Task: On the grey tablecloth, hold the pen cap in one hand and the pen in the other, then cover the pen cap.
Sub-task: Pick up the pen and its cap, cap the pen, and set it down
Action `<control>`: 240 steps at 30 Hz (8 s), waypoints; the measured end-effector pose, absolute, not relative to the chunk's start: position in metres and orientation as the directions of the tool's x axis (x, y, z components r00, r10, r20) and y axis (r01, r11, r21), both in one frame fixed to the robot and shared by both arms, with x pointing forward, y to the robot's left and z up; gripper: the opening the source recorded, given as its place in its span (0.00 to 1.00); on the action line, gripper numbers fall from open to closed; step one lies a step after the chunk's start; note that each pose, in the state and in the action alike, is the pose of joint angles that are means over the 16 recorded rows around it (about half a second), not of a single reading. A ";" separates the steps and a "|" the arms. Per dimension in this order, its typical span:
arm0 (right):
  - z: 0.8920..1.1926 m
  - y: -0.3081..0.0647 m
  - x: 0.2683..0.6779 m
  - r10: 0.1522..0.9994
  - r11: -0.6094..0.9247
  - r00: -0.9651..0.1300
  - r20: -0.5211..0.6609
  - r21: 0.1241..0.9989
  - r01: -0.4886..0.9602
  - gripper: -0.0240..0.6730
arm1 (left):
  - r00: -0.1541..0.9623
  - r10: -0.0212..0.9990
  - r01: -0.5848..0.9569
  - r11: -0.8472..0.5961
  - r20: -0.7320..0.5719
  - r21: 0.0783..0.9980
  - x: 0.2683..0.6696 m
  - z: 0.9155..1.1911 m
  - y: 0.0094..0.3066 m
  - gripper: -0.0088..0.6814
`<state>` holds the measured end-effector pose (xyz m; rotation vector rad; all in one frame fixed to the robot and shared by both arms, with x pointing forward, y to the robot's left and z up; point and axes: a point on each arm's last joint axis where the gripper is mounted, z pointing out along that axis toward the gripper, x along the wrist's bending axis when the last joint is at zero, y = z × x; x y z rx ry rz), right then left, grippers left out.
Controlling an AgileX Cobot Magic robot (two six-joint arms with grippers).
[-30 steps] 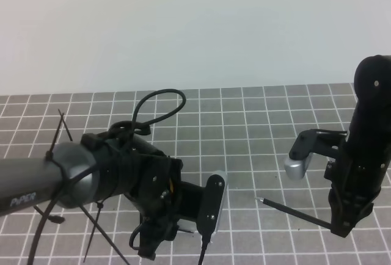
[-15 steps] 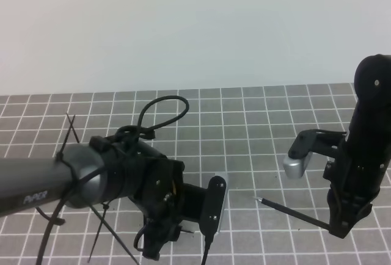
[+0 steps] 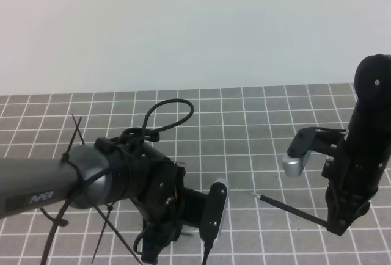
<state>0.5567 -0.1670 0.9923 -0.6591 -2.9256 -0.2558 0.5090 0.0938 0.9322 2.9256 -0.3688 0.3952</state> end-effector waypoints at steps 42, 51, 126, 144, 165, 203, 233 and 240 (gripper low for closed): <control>1.101 -0.147 0.445 0.462 0.777 -0.853 0.244 0.353 0.522 0.03 | 0.663 -0.077 -0.398 -0.879 0.745 0.263 0.414 1.085 0.169 0.12; 1.090 -0.125 0.407 0.380 0.817 -0.868 0.321 0.323 0.477 0.03 | 0.557 -0.060 -0.465 -0.849 0.828 0.251 0.389 1.068 0.187 0.12; 1.075 -0.085 0.408 0.293 0.846 -0.857 0.423 0.302 0.439 0.03 | 0.487 -0.155 -0.597 -0.777 0.860 0.198 0.364 1.031 0.186 0.12; 1.075 -0.084 0.411 0.302 0.833 -0.865 0.400 0.330 0.443 0.03 | 0.477 -0.172 -0.614 -0.767 0.862 0.187 0.362 1.031 0.184 0.12; 1.075 -0.086 0.408 0.314 0.841 -0.849 0.425 0.291 0.456 0.03 | 0.476 -0.165 -0.624 -0.755 0.864 0.200 0.359 1.032 0.180 0.12; 1.074 -0.085 0.413 0.333 0.831 -0.860 0.387 0.309 0.462 0.03 | 0.346 -0.278 -0.716 -0.695 0.896 0.061 0.355 1.034 0.174 0.12; 1.078 -0.076 0.420 0.386 0.747 -0.832 0.398 0.395 0.536 0.03 | 0.445 -0.231 -0.708 -0.683 0.865 0.182 0.346 1.032 0.168 0.12; 1.078 -0.074 0.422 0.394 0.727 -0.829 0.397 0.417 0.545 0.03 | 0.442 -0.224 -0.710 -0.679 0.869 0.186 0.345 1.032 0.168 0.12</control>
